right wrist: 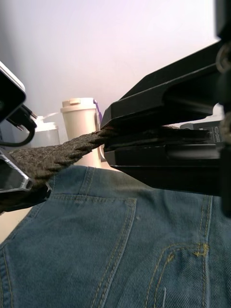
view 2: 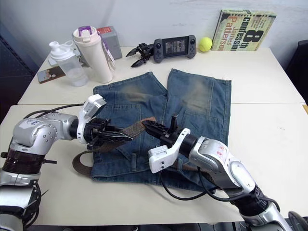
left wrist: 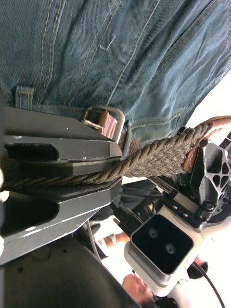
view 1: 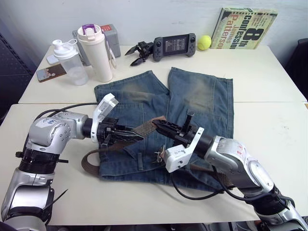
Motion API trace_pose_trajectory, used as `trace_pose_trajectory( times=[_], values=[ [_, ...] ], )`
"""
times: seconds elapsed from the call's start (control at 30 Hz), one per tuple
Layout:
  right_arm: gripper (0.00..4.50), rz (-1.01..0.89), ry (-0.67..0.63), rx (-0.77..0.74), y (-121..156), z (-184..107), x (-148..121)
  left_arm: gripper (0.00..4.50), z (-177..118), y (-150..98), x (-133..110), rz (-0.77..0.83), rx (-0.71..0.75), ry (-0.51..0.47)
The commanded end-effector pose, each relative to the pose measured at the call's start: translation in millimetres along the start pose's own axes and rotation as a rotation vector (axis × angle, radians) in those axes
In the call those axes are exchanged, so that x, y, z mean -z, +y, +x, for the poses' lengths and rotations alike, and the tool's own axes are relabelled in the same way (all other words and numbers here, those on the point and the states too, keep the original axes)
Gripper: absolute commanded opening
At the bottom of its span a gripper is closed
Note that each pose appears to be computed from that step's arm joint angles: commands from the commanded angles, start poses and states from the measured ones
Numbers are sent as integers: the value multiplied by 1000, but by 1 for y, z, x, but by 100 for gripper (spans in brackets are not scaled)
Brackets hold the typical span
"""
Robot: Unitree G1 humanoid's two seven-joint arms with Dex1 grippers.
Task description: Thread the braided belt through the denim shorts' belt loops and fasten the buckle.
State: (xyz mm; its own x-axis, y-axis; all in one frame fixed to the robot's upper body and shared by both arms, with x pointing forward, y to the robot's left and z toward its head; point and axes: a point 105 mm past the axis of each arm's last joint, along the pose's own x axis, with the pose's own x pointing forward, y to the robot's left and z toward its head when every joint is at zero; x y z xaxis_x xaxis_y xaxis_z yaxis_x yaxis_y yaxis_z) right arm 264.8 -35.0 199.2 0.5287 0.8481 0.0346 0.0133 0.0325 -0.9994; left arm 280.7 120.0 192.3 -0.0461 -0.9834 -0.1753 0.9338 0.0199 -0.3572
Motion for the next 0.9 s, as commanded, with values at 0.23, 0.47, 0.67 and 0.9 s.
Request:
trace_pose_trajectory(
  times=[0.23,0.47,0.67,0.9],
  values=[
    [0,116,146,-29,6,-14,20,307,-31,4,-34,304,-243,-67],
    [0,287,306,-63,3,-24,24,307,-67,-51,-50,20,-182,-325],
    [0,262,258,-31,-9,-14,7,307,-67,-44,-25,-147,-259,-372],
    [0,-50,136,28,3,16,9,307,-68,-26,-18,-68,-425,-393]
  ],
)
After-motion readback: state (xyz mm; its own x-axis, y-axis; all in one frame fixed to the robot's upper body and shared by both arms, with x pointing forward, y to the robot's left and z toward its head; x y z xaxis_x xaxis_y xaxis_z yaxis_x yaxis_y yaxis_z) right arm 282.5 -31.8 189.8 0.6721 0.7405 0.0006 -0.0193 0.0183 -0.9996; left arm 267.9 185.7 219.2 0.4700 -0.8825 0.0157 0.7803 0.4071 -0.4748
